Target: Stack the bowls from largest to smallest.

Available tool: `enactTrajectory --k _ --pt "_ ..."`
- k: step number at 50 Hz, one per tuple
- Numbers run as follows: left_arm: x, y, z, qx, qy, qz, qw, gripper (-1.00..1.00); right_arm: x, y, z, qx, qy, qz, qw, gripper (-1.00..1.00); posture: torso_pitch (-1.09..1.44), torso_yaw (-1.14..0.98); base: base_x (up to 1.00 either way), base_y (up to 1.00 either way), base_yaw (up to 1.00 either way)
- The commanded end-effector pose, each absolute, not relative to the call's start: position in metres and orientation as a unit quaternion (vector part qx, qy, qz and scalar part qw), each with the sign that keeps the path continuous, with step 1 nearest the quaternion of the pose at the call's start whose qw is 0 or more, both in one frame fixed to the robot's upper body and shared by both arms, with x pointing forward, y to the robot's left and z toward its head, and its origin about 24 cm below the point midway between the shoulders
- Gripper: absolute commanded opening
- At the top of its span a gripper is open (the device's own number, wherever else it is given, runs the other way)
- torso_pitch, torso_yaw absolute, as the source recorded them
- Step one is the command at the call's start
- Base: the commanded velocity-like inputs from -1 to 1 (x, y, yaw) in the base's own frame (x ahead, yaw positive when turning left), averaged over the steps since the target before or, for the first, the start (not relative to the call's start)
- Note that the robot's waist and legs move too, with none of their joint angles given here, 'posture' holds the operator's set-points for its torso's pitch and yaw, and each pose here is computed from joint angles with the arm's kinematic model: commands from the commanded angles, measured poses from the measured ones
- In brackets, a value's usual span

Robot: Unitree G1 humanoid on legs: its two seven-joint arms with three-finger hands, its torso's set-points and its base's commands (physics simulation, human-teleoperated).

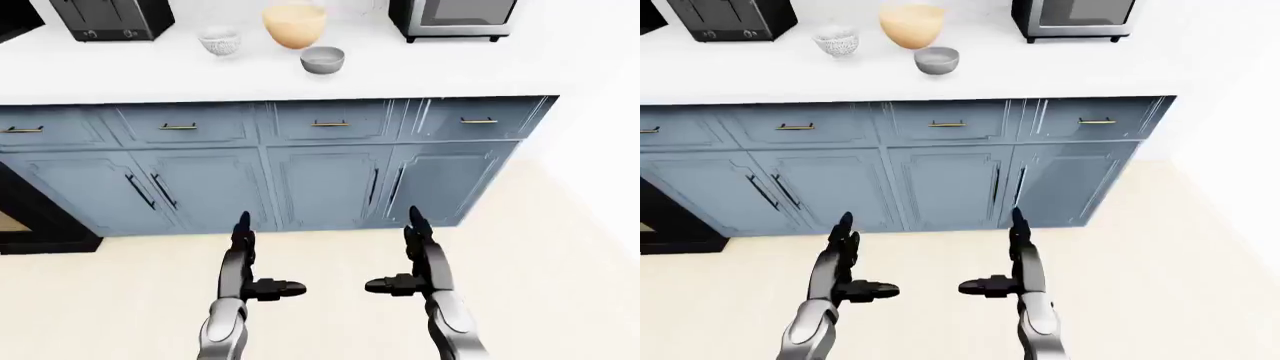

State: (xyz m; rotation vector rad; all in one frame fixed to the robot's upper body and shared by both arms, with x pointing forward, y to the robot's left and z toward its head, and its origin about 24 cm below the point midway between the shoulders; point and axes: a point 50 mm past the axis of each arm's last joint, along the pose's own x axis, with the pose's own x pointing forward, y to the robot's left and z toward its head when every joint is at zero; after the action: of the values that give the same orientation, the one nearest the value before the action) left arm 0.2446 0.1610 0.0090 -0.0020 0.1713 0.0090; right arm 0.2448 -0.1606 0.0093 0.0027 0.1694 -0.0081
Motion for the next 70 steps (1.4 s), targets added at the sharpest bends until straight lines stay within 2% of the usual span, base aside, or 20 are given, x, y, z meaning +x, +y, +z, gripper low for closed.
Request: enactTrajectory --k 1,4,9,11,12,13,17,23,29,34,44,70 --pt "0.247 0.159 0.048 -0.025 -0.006 -0.026 0.999 1.0 0.251 -0.16 0.042 -0.04 -0.039 -0.013 0.998 1.0 0.0 0.0 0.0 0.0 0.0" --pt "0.249 0.156 0.046 0.022 -0.015 -0.022 0.999 1.0 0.25 -0.16 0.047 -0.032 -0.059 -0.013 0.998 1.0 0.0 0.0 0.0 0.0 0.0" --pt "0.244 0.155 0.062 0.033 -0.04 -0.013 0.999 1.0 0.245 -0.164 0.054 -0.023 -0.071 -0.005 0.997 1.0 0.0 0.0 0.0 0.0 0.0" --pt "0.234 0.155 0.081 0.028 -0.085 -0.02 0.996 1.0 0.239 -0.166 0.066 -0.02 -0.094 0.0 0.995 1.0 0.0 0.0 0.0 0.0 0.0" --pt "0.224 0.157 0.098 0.044 -0.135 -0.016 0.99 1.0 0.228 -0.168 0.086 -0.022 -0.149 -0.008 0.989 1.0 0.0 0.0 0.0 0.0 0.0" --pt "0.219 0.157 0.106 0.054 -0.157 -0.012 0.986 1.0 0.225 -0.169 0.094 -0.017 -0.164 -0.014 0.986 1.0 0.0 0.0 0.0 0.0 0.0" --pt "0.201 0.155 0.134 0.067 -0.218 -0.005 0.974 1.0 0.216 -0.169 0.108 -0.015 -0.193 -0.005 0.981 1.0 0.0 0.0 0.0 0.0 0.0" --pt "0.168 0.148 0.171 0.091 -0.313 -0.012 0.945 1.0 0.181 -0.159 0.144 0.001 -0.311 0.047 0.949 1.0 0.0 0.0 0.0 0.0 0.0" --pt "0.139 0.138 0.201 0.103 -0.37 -0.03 0.923 1.0 0.157 -0.155 0.17 -0.003 -0.369 0.056 0.928 1.0 0.0 0.0 0.0 0.0 0.0" --pt "0.128 0.134 0.208 0.11 -0.393 -0.037 0.912 1.0 0.125 -0.149 0.206 -0.008 -0.424 0.061 0.904 1.0 0.0 0.0 0.0 0.0 0.0" --pt "0.121 0.127 0.209 0.122 -0.411 -0.042 0.902 1.0 0.12 -0.153 0.214 -0.018 -0.444 0.029 0.895 1.0 0.0 0.0 0.0 0.0 0.0" --pt "0.119 0.125 0.211 0.132 -0.416 -0.036 0.899 1.0 0.123 -0.153 0.211 -0.019 -0.436 0.041 0.899 1.0 0.0 0.0 0.0 0.21 0.0"
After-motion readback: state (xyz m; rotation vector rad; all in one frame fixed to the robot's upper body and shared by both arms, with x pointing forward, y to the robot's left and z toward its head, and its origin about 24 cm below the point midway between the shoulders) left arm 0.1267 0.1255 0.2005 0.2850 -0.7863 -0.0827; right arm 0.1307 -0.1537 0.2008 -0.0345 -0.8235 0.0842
